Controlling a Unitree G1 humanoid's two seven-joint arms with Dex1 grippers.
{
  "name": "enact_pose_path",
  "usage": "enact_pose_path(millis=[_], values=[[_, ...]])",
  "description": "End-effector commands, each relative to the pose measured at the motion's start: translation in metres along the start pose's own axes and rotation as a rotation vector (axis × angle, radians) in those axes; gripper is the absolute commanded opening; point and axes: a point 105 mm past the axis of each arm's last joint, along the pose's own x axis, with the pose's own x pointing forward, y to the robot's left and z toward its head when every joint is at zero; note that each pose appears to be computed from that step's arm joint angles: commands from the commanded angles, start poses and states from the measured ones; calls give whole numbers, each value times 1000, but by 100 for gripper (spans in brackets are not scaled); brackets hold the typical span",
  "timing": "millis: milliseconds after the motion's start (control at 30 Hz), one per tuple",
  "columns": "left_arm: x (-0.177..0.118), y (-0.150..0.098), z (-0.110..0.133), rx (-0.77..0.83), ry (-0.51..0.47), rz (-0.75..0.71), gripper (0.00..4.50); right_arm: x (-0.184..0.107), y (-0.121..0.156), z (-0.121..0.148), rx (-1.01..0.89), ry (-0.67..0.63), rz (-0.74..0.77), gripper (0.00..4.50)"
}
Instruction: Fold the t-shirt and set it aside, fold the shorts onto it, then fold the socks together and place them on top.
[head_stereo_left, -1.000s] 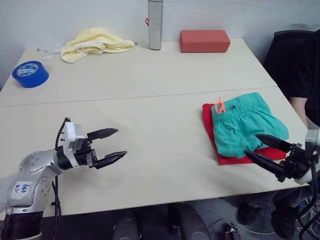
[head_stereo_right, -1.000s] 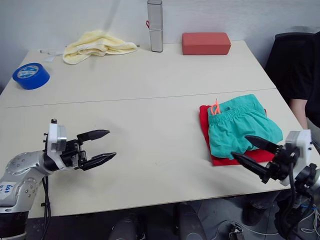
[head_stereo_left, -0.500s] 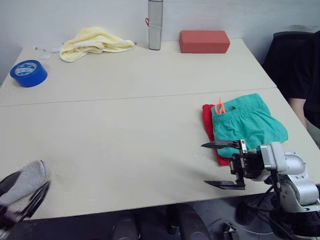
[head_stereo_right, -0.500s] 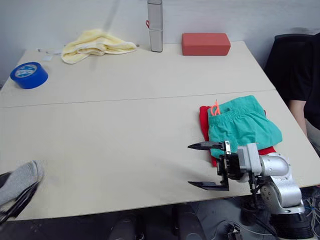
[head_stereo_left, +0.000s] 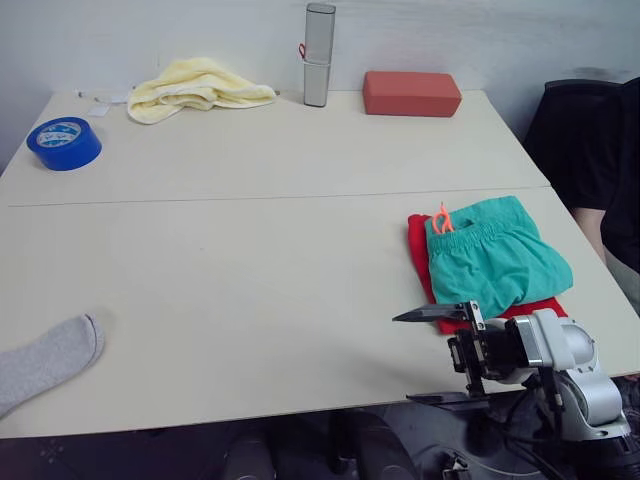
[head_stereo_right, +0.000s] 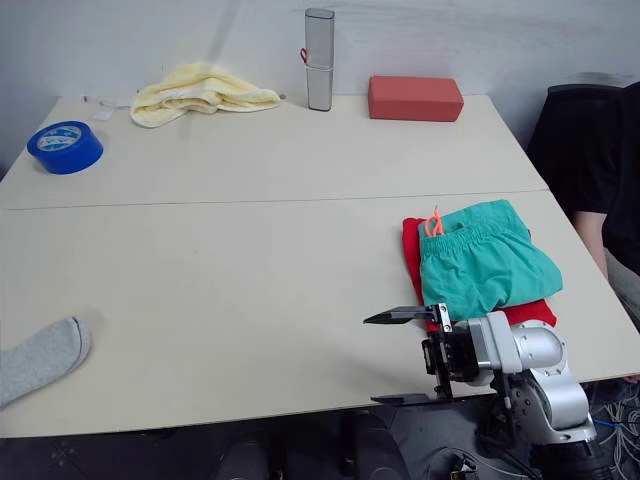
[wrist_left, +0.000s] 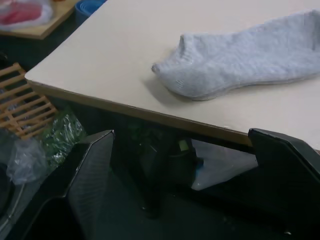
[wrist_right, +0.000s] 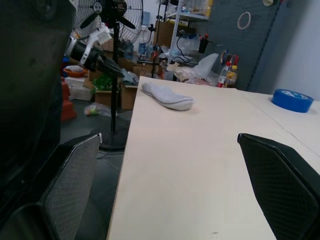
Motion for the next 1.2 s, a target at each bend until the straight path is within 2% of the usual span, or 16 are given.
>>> enact_pose_path(millis=[33,100,167,233,300,333,400,500,533,700,867,1033,1200], values=[[25,-18,40,15,-108,-85,450,1,1,9,-36,-11,14,446],[37,-25,53,-61,-146,-111,450,2,2,10,-33,-12,10,446],[43,-34,58,-124,-142,-155,450,3,3,10,-36,-11,20,446],[47,-57,60,-290,-101,-259,450,3,5,11,-50,-5,42,446],[45,-89,59,-526,-27,-413,450,4,7,11,-63,2,67,446],[44,-96,56,-584,21,-431,450,5,7,12,-73,4,77,446],[47,-102,42,-741,125,-373,450,6,7,12,-90,8,91,446],[50,-104,31,-912,187,-282,450,7,6,13,-103,13,97,446],[53,-102,31,-953,174,-248,450,7,5,12,-107,16,96,446],[62,-99,30,-1028,135,-176,450,3,4,11,-111,27,94,446],[74,-86,32,-1092,62,-72,450,2,3,9,-118,38,91,446],[85,-87,18,-1129,135,-15,450,3,2,9,-122,38,86,446],[101,-76,20,-1164,114,32,450,2,1,9,-128,38,76,446]])
